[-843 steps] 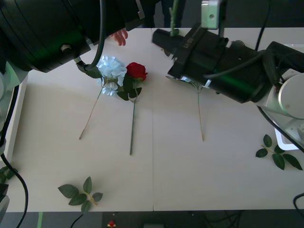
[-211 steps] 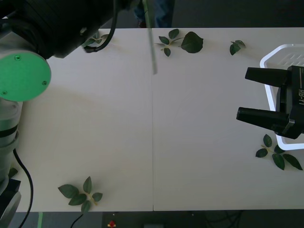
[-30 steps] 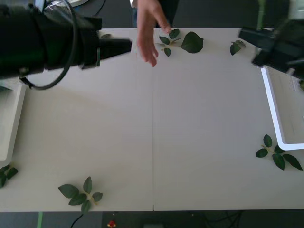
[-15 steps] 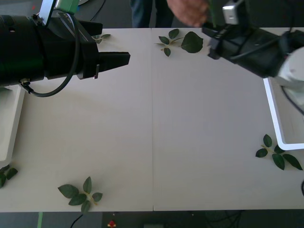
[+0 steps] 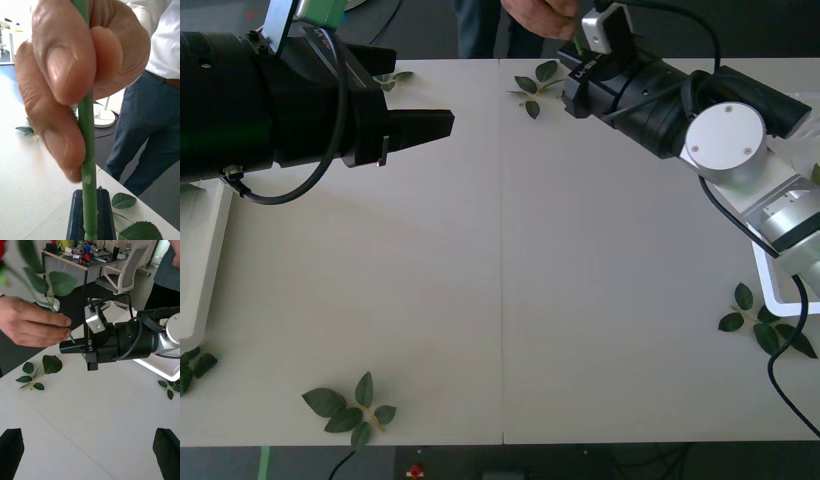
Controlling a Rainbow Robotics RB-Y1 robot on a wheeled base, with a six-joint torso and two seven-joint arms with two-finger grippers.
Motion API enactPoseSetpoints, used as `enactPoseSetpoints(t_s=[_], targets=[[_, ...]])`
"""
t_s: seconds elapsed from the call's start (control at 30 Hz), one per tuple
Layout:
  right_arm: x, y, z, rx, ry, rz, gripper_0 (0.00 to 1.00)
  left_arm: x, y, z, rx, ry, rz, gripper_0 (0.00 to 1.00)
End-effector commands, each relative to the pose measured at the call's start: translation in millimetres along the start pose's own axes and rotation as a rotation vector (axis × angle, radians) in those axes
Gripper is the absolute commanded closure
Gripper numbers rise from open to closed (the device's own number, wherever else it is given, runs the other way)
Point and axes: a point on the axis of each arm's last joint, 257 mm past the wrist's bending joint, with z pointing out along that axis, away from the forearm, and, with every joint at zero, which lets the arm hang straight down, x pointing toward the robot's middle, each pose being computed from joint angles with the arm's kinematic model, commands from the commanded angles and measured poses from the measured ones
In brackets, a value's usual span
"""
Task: Place the red flowers into the right box and the blue flowers into the left box. If a person shows an open palm, hand one flower to the person first, then continue sorting.
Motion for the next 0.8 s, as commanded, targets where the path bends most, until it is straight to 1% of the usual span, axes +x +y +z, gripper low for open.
enactPoseSetpoints(t_s=[0.03, 0.07, 0.1, 0.27, 0.4, 0.5, 0.63, 0.8], targets=[[-34, 4, 13, -0.007, -0.061, 0.031, 0.46, -2, -3, -6, 0.0, 0.001, -0.029, 0.0], [-34, 5, 13, -0.01, -0.062, 0.04, 0.07, -2, -3, -6, 0.0, 0.001, -0.029, 0.0], [-35, 5, 13, -0.009, -0.064, 0.045, 0.0, -2, -3, -6, 0.0, 0.001, -0.029, 0.0], [-34, 6, 12, -0.012, -0.063, 0.054, 0.0, 1, -5, -4, 0.007, 0.004, -0.037, 0.0], [-34, 6, 12, -0.012, -0.064, 0.055, 0.0, 1, -2, -8, -0.004, 0.017, -0.004, 0.0], [-35, 6, 13, -0.013, -0.065, 0.062, 0.0, 5, 6, -15, -0.024, 0.055, 0.035, 0.0], [-33, 9, 11, -0.034, -0.057, 0.083, 0.0, 24, 18, -30, -0.043, 0.149, 0.12, 0.0], [-30, 7, -1, -0.11, -0.032, 0.172, 0.0, 47, 23, -44, -0.03, 0.2, 0.16, 0.0]])
